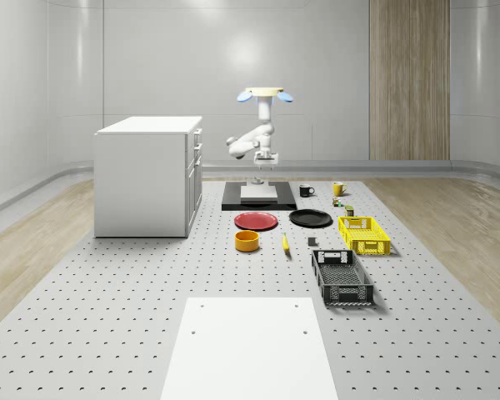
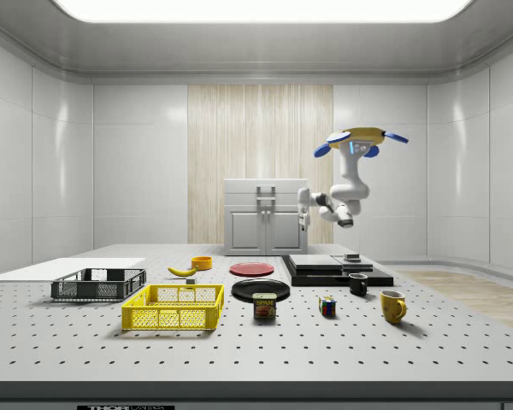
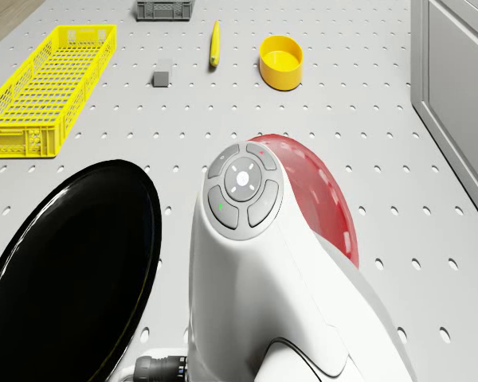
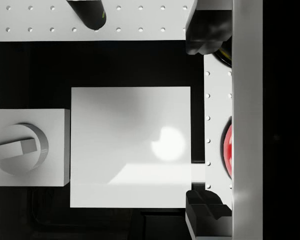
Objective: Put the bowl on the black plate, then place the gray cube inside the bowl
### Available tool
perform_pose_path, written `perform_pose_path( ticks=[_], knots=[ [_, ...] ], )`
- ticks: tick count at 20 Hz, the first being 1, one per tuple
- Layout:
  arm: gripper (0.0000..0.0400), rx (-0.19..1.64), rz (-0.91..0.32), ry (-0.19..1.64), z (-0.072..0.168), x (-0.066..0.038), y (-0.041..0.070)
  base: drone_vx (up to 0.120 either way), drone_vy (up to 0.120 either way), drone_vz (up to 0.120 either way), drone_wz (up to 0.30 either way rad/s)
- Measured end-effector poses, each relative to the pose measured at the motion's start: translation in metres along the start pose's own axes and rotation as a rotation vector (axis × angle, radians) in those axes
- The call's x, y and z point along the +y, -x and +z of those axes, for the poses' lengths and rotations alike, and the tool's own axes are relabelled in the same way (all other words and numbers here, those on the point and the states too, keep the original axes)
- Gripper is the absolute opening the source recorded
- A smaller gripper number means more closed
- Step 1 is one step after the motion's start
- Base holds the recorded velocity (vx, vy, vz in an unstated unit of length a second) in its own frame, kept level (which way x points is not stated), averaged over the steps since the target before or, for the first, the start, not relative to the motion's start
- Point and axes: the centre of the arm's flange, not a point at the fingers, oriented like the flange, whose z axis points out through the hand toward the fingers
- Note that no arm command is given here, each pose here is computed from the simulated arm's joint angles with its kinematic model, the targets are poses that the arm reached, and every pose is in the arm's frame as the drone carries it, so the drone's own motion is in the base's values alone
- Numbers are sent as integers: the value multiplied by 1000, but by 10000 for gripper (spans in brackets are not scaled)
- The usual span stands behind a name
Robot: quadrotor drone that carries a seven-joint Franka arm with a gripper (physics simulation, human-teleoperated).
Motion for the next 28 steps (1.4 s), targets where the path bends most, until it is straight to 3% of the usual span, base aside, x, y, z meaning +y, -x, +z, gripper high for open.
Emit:
perform_pose_path(
  ticks=[4, 17, 24, 28],
  knots=[
    [400, 5, 0, 5, 0, 0, 0, 120, -120, -100, 0],
    [400, 9, 0, 8, 0, -1, 1, 120, -6, 0, 0],
    [400, 9, 0, 9, 0, -1, 1, 120, -109, 0, 0],
    [400, 9, 0, 9, 0, -1, 1, 120, 0, 0, 0]
  ],
)
